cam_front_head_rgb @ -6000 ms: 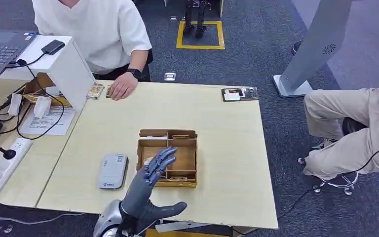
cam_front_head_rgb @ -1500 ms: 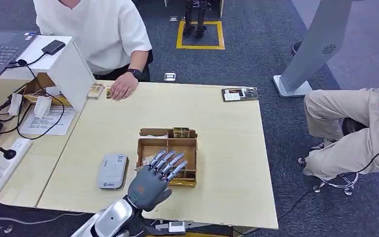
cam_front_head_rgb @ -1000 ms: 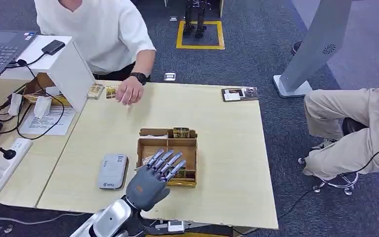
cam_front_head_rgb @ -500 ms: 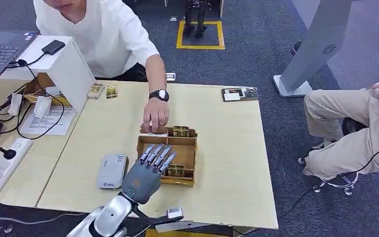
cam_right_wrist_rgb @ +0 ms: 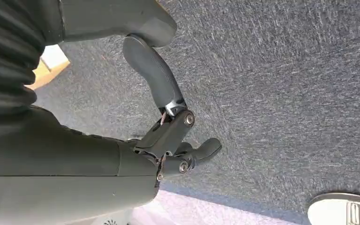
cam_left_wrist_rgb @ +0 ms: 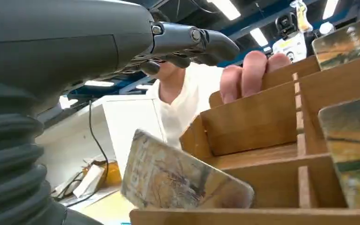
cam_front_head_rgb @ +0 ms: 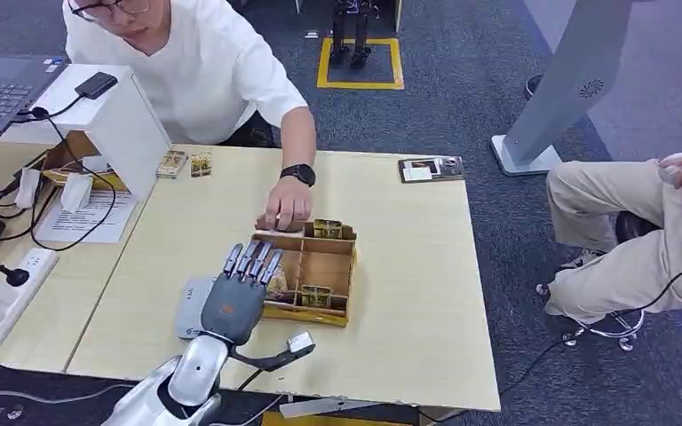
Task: Pass the card to the sensor for recognition and then transmit it.
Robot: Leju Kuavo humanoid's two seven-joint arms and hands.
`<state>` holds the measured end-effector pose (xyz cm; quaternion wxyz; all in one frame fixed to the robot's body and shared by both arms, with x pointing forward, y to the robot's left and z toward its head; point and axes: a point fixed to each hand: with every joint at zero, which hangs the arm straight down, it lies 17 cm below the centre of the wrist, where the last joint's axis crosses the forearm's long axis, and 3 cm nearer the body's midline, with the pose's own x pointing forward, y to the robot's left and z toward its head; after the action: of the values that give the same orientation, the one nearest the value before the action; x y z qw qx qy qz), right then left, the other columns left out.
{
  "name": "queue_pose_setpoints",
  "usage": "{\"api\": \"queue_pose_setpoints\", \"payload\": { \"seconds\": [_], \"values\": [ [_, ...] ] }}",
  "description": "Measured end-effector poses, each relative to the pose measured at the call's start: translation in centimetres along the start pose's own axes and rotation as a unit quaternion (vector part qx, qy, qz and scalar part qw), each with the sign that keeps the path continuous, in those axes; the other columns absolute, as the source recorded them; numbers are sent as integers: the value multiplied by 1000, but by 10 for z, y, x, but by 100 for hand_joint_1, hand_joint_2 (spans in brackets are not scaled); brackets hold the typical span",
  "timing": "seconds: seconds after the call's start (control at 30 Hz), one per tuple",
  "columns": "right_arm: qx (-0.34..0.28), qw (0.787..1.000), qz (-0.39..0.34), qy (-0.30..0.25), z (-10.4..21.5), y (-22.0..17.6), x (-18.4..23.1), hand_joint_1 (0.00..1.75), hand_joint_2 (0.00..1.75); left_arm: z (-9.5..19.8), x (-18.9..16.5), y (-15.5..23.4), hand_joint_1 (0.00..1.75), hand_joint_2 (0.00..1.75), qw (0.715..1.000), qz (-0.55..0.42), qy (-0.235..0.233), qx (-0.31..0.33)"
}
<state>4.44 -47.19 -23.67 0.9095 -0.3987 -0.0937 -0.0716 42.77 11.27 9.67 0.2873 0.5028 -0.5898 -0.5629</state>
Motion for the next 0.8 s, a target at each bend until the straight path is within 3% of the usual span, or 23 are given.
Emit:
{"api": "queue_pose_setpoints", "payload": {
  "seconds": [0.5, 0.53, 0.57, 0.6, 0.8],
  "values": [
    [0, 1000, 0, 1, 0, 0, 0, 0, 175, 4, -7, -12, 0, 175, 1000, -11, 1, -9],
    [0, 1000, 0, 1, 0, 0, 0, 0, 175, 4, -7, -12, 65, 175, 1000, -11, 1, -9],
    [0, 1000, 0, 1, 0, 0, 0, 0, 175, 4, -8, -13, 105, 175, 1000, -11, 1, -9],
    [0, 1000, 0, 1, 0, 0, 0, 0, 175, 4, -8, -13, 175, 175, 1000, -11, 1, -10],
    [0, 1000, 0, 1, 0, 0, 0, 0, 175, 8, -5, -20, 175, 175, 1000, -10, -3, -16]
  ]
}}
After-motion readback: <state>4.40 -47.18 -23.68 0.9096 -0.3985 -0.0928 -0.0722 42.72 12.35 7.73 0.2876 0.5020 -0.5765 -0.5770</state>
